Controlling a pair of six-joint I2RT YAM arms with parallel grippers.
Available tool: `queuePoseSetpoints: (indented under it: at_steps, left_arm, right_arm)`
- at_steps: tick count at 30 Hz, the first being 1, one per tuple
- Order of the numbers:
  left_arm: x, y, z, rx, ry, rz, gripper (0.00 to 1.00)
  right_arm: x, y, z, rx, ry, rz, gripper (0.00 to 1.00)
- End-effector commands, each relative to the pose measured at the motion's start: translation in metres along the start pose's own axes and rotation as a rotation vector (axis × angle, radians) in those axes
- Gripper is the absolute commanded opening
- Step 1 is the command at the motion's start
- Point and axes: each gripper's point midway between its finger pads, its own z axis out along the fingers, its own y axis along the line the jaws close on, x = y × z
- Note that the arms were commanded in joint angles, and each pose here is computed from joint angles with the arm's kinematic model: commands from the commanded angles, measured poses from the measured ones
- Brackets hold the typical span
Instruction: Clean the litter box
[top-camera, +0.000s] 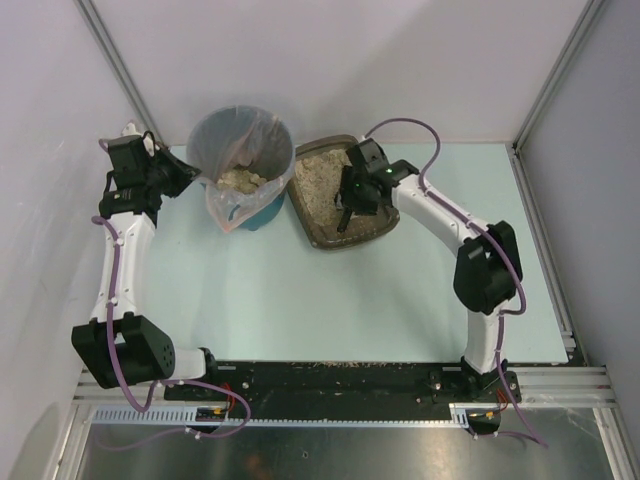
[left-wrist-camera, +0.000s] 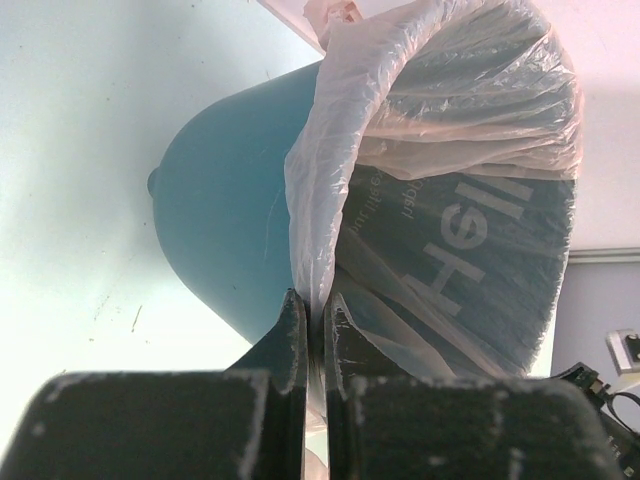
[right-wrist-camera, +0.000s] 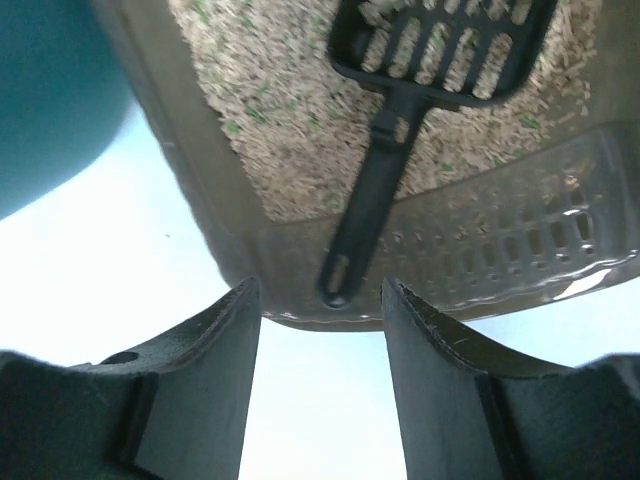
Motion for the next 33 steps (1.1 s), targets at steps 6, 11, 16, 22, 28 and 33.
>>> queuePoseSetpoints:
  at_steps: [6,11,16,22,28,33]
  left_arm:
    - [0.005,-0.017,-0.011,0.083,0.006,0.058,0.00]
    - [0.002,-0.017,-0.011,0.079,-0.002,0.064,0.00]
    - [-0.002,-0.019,-0.014,0.080,-0.017,0.071,0.00]
    - [-0.001,-0.021,-0.014,0.090,-0.012,0.066,0.00]
    - [0.002,-0.020,-0.015,0.090,-0.005,0.060,0.00]
    - [0.001,-0.020,-0.015,0.091,-0.010,0.063,0.00]
  right_arm:
    - [-0.022,0.010,0.025,0.183,-0.124,0.034,0.55]
    - [-0.028,0.002,0.039,0.220,-0.108,0.019,0.52]
    - [-0.021,-0.012,0.047,0.296,-0.093,-0.010,0.53]
    - [-0.024,-0.016,0.062,0.296,-0.101,-0.036,0.53]
    - [-0.021,-0.017,0.076,0.313,-0.097,-0.086,0.52]
    - [-0.015,-0.030,0.087,0.363,-0.078,-0.133,0.45]
